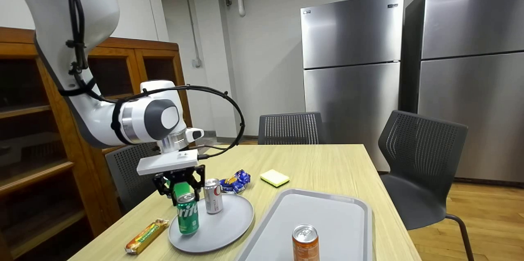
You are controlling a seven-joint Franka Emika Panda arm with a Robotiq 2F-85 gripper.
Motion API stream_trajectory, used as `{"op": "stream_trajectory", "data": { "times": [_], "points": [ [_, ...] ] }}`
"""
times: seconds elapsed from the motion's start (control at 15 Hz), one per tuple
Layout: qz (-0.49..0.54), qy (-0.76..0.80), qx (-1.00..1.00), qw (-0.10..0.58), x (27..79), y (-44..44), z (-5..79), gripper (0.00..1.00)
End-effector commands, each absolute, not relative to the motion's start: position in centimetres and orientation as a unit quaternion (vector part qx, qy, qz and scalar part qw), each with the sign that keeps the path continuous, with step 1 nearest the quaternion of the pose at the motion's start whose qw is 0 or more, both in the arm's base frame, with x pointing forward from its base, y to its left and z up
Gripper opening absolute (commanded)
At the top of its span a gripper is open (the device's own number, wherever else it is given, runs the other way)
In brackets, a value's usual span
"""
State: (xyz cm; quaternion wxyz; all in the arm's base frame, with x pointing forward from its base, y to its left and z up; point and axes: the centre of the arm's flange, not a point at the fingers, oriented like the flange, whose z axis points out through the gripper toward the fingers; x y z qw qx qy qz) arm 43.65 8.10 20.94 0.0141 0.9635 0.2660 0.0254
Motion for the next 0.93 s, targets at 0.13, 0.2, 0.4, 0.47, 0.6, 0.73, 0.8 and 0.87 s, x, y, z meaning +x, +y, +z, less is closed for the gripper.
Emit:
{"op": "stream_trajectory", "data": {
  "times": [0.13,0.2,0.4,0.47,0.6,0.73,0.8,0.87],
  "points": [
    [0.036,0.277,0.96,0.007,43.64,8.91,20.25,0.38],
    [0.037,0.28,0.959,0.006,43.56,8.95,20.23,0.38],
    [0.044,0.285,0.957,0.005,43.51,9.16,20.31,0.38],
    [0.047,0.287,0.957,0.005,43.54,9.16,20.32,0.38],
    [0.052,0.291,0.955,0.004,43.54,9.19,20.31,0.38],
    [0.054,0.294,0.954,0.004,43.55,9.23,20.28,0.38],
    [0.054,0.297,0.953,0.003,43.5,9.24,20.32,0.38],
    [0.054,0.301,0.952,0.004,43.46,9.24,20.39,0.88]
  ]
}}
